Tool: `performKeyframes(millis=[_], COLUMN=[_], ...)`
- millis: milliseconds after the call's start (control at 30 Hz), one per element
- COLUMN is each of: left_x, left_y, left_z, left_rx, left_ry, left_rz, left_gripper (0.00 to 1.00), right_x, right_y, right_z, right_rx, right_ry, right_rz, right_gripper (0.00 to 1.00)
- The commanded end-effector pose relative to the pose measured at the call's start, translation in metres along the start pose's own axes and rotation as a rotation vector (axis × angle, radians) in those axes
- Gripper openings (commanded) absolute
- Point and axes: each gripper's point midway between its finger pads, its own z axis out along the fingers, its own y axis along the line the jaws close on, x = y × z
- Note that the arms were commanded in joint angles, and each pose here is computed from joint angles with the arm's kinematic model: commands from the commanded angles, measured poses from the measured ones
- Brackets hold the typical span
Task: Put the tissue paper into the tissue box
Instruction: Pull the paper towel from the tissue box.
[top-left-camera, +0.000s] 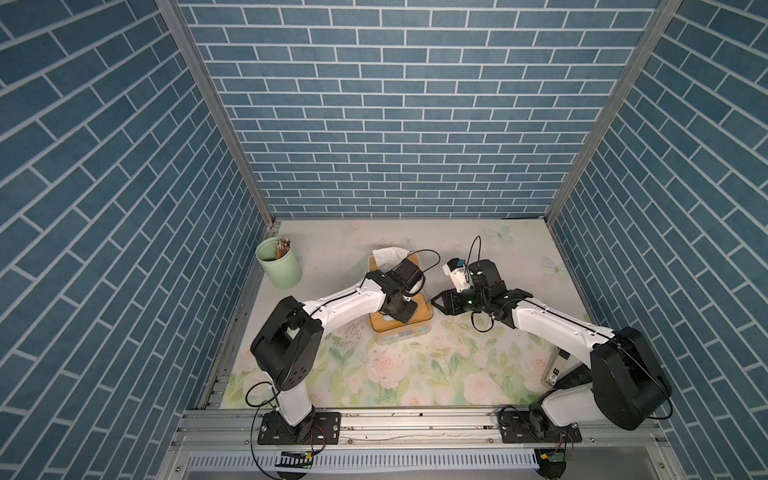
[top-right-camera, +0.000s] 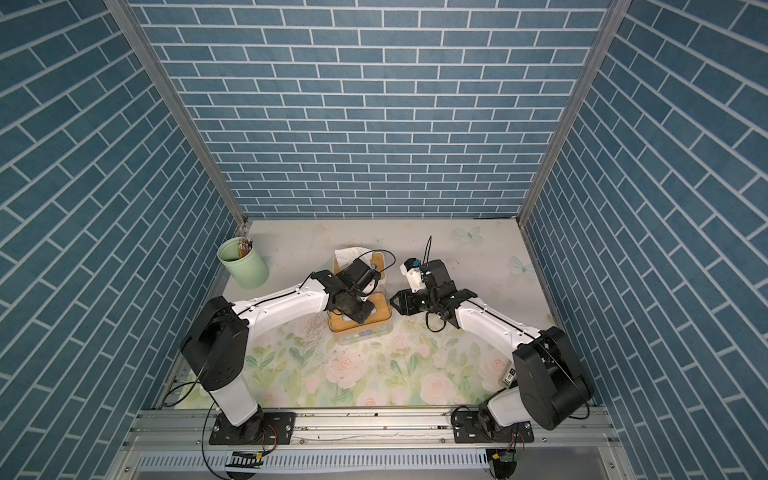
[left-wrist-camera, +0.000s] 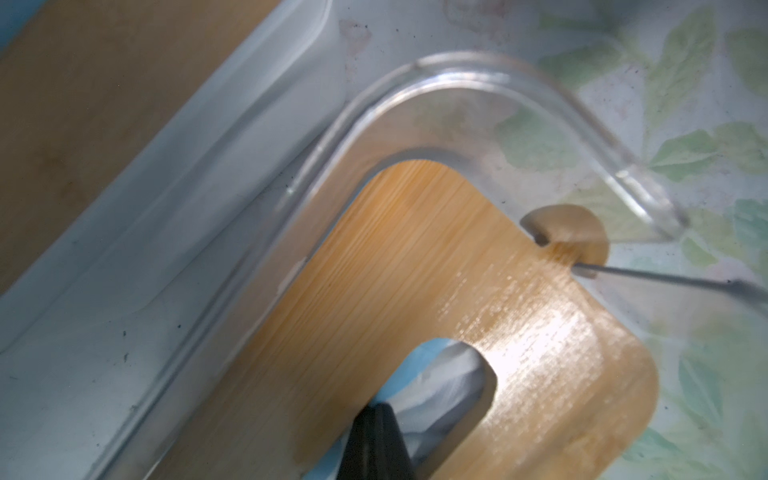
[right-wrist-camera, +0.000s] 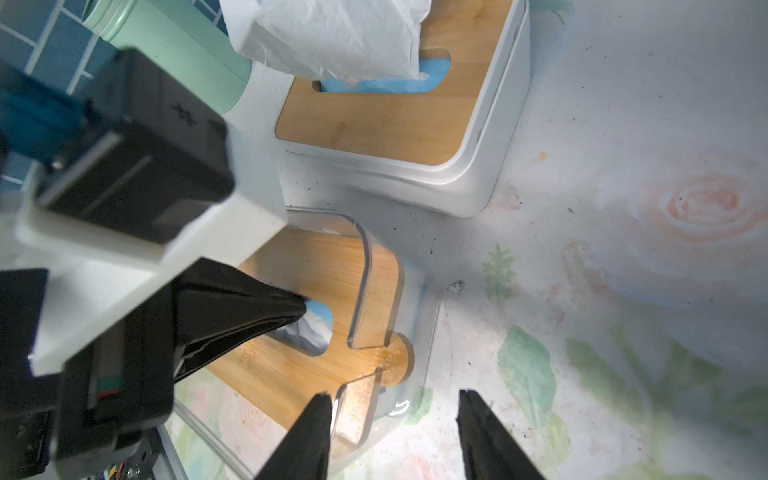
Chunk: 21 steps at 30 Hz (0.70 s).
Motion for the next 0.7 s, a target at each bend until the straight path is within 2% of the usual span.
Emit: performKeyframes(millis=[0,267,667], left_x=[-0.007,-0.015,-0.016], left_y=[0.01,0.009,0.023], left_z=[-0.011,-0.018,-0.017], left_rx=[-0.036,0.007,0.005], left_ry=[-0.041,-0.081,-0.084], left_rz=[-0.011,-0.052,-0.129], left_gripper=[0.0,0.0,0.0], right_x=[0.0,0.006,0.02], right_y=[0.016,0.03,0.023], right_z=[-0.003,0.0,0.011], right_rx=[-0.091,-0.175,-0.128], right_ry=[-0.012,0.0,0.048], right_rz=[-0.009,-0.008,0.0], right_gripper=[0.53,0.55,0.5])
